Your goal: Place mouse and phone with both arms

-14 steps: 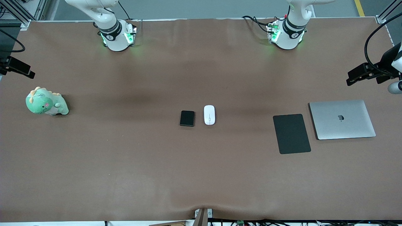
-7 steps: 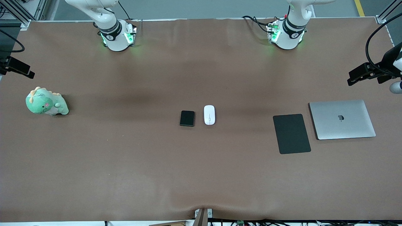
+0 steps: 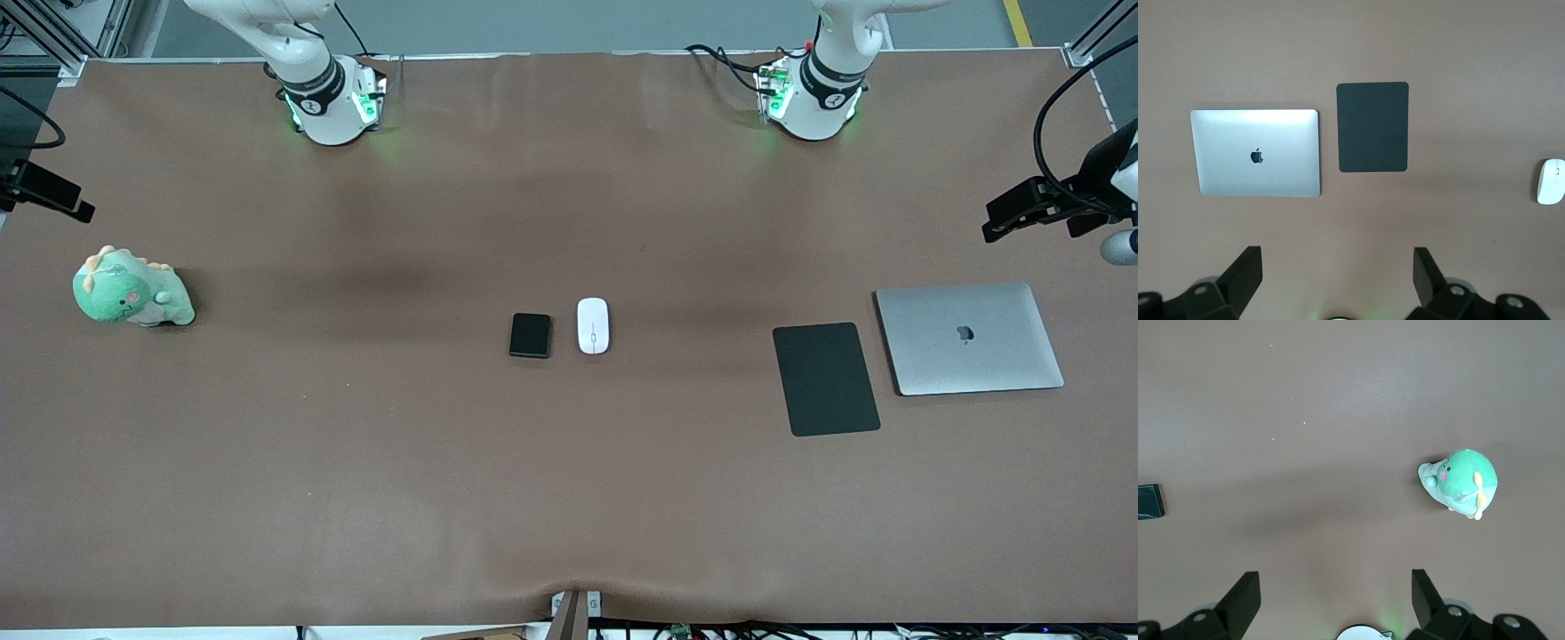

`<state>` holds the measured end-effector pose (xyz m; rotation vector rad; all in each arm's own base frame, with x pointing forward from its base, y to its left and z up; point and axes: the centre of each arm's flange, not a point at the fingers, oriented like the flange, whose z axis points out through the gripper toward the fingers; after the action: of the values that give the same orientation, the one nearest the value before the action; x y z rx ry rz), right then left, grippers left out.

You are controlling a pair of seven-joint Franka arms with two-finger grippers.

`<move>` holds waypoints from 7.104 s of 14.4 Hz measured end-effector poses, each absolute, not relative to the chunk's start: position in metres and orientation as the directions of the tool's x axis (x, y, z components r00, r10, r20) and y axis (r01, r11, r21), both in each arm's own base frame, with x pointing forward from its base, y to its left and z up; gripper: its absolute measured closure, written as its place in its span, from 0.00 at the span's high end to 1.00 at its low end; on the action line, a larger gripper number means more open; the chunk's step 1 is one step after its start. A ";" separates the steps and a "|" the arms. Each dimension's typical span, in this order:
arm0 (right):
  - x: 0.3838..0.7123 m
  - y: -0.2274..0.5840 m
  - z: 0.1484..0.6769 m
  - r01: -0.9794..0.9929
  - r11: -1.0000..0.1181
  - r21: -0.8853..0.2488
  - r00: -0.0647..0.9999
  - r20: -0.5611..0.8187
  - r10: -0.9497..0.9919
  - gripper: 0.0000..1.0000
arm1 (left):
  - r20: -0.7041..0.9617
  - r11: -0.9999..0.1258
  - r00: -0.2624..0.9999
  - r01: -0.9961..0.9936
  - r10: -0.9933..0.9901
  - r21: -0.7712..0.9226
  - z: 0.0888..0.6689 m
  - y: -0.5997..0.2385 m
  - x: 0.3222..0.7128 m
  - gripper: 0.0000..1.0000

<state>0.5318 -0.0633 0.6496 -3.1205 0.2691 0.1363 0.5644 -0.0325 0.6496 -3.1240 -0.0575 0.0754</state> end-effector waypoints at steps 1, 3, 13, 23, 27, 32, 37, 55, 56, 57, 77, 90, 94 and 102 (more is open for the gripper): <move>0.532 -0.065 0.650 -0.175 -0.984 -0.008 0.981 -0.087 -0.174 1.00 | -0.048 -0.999 0.998 0.035 0.036 -0.017 0.650 -0.033 0.564 1.00; 0.531 -0.073 0.650 -0.180 -0.983 -0.040 0.981 -0.088 -0.176 1.00 | -0.053 -0.999 0.998 0.030 0.031 -0.017 0.649 -0.034 0.564 1.00; 0.533 -0.101 0.634 -0.061 -0.994 -0.088 0.993 -0.104 -0.052 1.00 | -0.085 -1.000 0.996 -0.016 -0.014 -0.017 0.636 -0.051 0.566 1.00; 0.556 -0.107 0.581 -0.066 -0.994 -0.089 0.978 -0.206 -0.046 1.00 | -0.116 -0.992 0.985 -0.129 -0.127 -0.004 0.519 -0.223 0.602 1.00; 0.563 -0.105 0.568 -0.061 -0.994 -0.091 0.974 -0.224 -0.039 1.00 | -0.122 -0.988 0.981 -0.153 -0.152 -0.001 0.453 -0.296 0.603 1.00; 0.583 -0.101 0.529 -0.053 -0.994 -0.095 0.968 -0.251 -0.028 1.00 | -0.088 -0.997 0.993 -0.071 -0.072 0.011 0.364 -0.399 0.582 1.00; 0.599 -0.096 0.501 -0.046 -0.994 -0.095 0.966 -0.257 -0.020 1.00 | -0.109 -1.000 0.994 -0.002 -0.001 -0.008 0.275 -0.479 0.533 1.00; 0.642 0.081 0.429 -0.076 -0.993 -0.085 0.971 -0.234 -0.054 1.00 | -0.066 -1.000 0.998 0.008 0.006 0.021 0.176 -0.497 0.481 0.62; 0.643 0.089 0.426 -0.066 -0.994 -0.089 0.972 -0.229 -0.045 1.00 | -0.061 -1.000 0.998 0.011 0.009 0.020 0.178 -0.495 0.483 0.62; 0.644 0.098 0.423 -0.054 -0.994 -0.091 0.974 -0.224 -0.033 1.00 | -0.049 -1.000 0.999 0.015 0.014 0.016 0.181 -0.491 0.489 0.62; 0.599 0.357 0.287 -0.040 -0.995 -0.086 0.985 -0.169 -0.025 1.00 | -0.012 -0.976 0.985 0.167 0.171 -0.138 0.208 -0.068 0.639 0.62; 0.556 0.426 0.193 -0.083 -0.993 -0.079 0.990 -0.119 -0.073 1.00 | -0.014 -0.997 0.999 0.050 0.051 -0.059 0.197 -0.070 0.603 0.62; 0.549 0.431 0.187 -0.087 -0.993 -0.074 0.989 -0.123 -0.077 1.00 | -0.005 -0.998 0.999 0.040 0.041 -0.046 0.193 -0.075 0.599 0.62; 0.536 0.443 0.175 -0.067 -0.996 -0.054 0.991 -0.123 -0.060 0.93 | 0.016 -0.999 0.999 0.040 0.039 -0.034 0.189 -0.076 0.601 0.90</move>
<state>0.5359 0.4425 0.1749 -3.0758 0.0985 0.1876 0.6011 -0.0761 0.1889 -3.1070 -0.0616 -0.0240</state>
